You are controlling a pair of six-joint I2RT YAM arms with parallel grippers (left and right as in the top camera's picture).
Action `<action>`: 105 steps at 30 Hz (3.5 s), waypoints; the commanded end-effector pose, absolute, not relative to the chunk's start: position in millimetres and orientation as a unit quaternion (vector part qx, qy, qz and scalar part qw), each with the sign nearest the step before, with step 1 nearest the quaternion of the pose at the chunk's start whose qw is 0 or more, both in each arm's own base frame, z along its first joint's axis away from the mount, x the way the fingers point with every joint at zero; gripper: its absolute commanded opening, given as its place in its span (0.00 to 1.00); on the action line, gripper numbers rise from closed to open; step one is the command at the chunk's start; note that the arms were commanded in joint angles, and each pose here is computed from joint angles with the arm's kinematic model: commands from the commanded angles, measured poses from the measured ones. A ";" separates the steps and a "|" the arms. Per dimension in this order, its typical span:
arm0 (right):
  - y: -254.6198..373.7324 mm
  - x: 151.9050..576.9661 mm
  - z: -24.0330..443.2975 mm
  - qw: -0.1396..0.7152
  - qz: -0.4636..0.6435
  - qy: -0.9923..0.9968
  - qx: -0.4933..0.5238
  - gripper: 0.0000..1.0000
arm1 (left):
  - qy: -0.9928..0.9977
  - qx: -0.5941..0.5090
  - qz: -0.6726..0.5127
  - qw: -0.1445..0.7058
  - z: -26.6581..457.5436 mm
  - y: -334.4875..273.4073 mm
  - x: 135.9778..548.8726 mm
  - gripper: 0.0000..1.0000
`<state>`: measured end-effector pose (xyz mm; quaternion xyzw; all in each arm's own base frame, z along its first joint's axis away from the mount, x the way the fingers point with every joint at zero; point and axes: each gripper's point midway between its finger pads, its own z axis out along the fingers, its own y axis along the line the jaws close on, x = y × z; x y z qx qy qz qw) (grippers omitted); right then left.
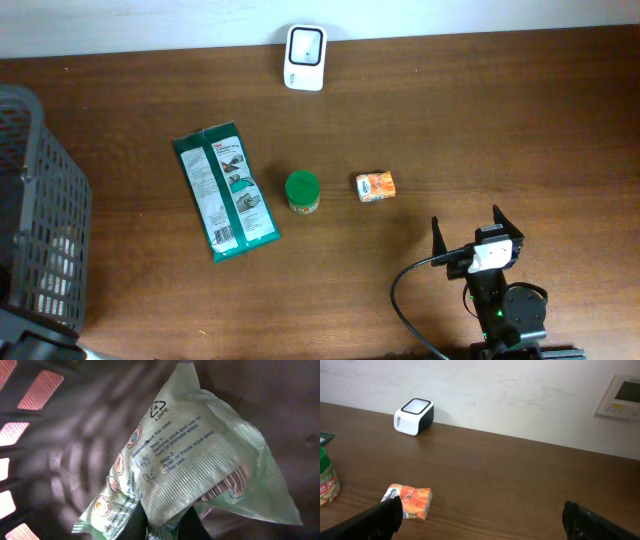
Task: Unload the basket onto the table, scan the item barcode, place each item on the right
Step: 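Grasp the mint-green wipes pack and lift it from the basket, then carry the wipes pack right and drop it beside the green jar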
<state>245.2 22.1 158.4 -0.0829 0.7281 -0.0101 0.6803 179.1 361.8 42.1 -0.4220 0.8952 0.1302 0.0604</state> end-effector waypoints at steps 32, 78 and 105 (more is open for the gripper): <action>23.1 245.0 157.0 0.681 -0.005 0.728 -0.083 0.98 | 0.923 -0.145 -0.125 0.334 348.2 24.6 341.4 0.00; 23.0 245.0 157.0 0.681 -0.005 0.728 -0.083 0.98 | 0.981 -0.156 -0.009 0.117 33.7 -167.2 387.3 0.00; 23.0 245.0 157.0 0.681 -0.005 0.728 -0.083 0.99 | 0.917 -0.136 -0.100 0.360 266.8 -95.8 393.8 0.89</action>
